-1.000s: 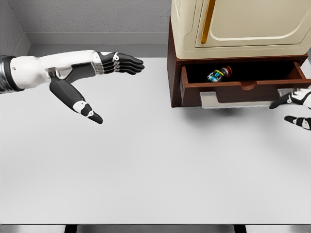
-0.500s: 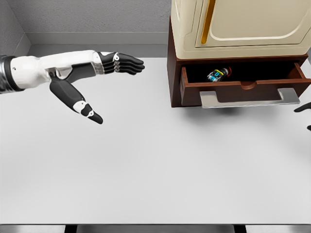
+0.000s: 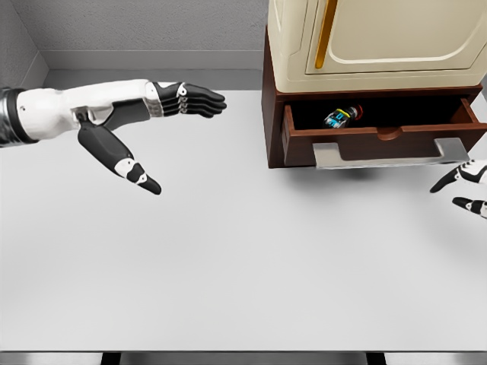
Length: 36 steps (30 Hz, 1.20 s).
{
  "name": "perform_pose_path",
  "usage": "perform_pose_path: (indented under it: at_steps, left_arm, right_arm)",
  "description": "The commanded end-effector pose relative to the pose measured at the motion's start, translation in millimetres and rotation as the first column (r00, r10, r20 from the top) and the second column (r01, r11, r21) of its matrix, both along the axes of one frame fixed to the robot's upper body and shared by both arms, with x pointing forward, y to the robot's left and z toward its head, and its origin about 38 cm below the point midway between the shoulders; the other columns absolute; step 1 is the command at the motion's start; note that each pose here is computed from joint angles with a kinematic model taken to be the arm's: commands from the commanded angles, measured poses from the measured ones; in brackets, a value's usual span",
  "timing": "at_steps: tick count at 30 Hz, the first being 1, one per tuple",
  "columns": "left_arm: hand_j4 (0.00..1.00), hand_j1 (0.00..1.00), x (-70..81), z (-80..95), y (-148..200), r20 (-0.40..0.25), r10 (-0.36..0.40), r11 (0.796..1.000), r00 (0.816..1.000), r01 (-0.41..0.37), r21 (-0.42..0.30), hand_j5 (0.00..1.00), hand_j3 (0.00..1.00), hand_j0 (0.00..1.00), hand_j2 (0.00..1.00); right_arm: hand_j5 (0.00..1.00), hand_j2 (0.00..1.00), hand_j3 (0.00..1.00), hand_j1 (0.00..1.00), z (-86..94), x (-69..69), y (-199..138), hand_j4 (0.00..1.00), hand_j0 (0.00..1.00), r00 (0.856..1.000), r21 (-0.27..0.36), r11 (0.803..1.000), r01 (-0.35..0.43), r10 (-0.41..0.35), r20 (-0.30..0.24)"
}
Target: Put the switch into the drawer with left arm, and close the drawer with right arm
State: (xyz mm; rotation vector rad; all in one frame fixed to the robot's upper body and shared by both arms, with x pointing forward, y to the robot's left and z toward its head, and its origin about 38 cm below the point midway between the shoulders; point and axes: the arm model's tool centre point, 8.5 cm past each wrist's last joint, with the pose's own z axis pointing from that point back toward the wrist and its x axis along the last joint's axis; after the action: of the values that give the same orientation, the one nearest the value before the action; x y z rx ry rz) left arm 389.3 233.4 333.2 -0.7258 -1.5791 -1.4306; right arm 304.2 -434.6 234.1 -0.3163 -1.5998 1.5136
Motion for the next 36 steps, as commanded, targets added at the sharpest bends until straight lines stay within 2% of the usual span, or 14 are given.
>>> perform_pose_path:
  at_steps: [1,14,19,28,34,36]
  left_arm:
    - [1.00,1.00,0.1,0.9,0,-0.004,0.001,1.000,1.000,-0.001,-0.006,1.00,1.00,1.00,1.00]
    - [1.00,1.00,0.4,0.9,1,-0.004,0.003,1.000,1.000,-0.003,-0.006,1.00,1.00,1.00,1.00]
    - [1.00,1.00,0.4,0.9,1,-0.004,0.003,1.000,1.000,-0.003,-0.006,1.00,1.00,1.00,1.00]
    - [1.00,1.00,0.8,0.1,1,-0.007,0.005,1.000,1.000,-0.005,-0.005,1.00,1.00,1.00,1.00]
    - [1.00,1.00,0.8,0.1,1,-0.007,0.005,1.000,1.000,-0.005,-0.005,1.00,1.00,1.00,1.00]
    - [1.00,1.00,0.8,0.1,1,-0.007,0.005,1.000,1.000,-0.005,-0.005,1.00,1.00,1.00,1.00]
  right_arm:
    - [0.58,0.58,0.58,0.58,-5.7,0.3,3,0.58,0.58,1.000,0.008,1.000,-0.009,0.009,-0.020]
    - [0.58,0.58,0.58,0.58,2.8,16.5,9,0.58,0.58,1.000,-0.001,1.000,-0.025,0.025,0.013]
    - [0.59,0.59,0.59,0.59,1.7,24.3,15,0.59,0.59,0.999,0.001,0.999,-0.041,0.041,0.010]
    - [0.59,0.59,0.59,0.59,-8.4,28.6,19,0.59,0.59,0.999,-0.008,0.999,-0.043,0.043,-0.006]
    - [0.60,0.60,0.60,0.60,-11.6,35.9,17,0.60,0.60,1.000,0.032,0.999,-0.018,0.018,0.008]
    - [0.60,0.60,0.60,0.60,-15.2,37.8,20,0.60,0.60,1.000,0.027,0.999,-0.019,0.019,0.008]
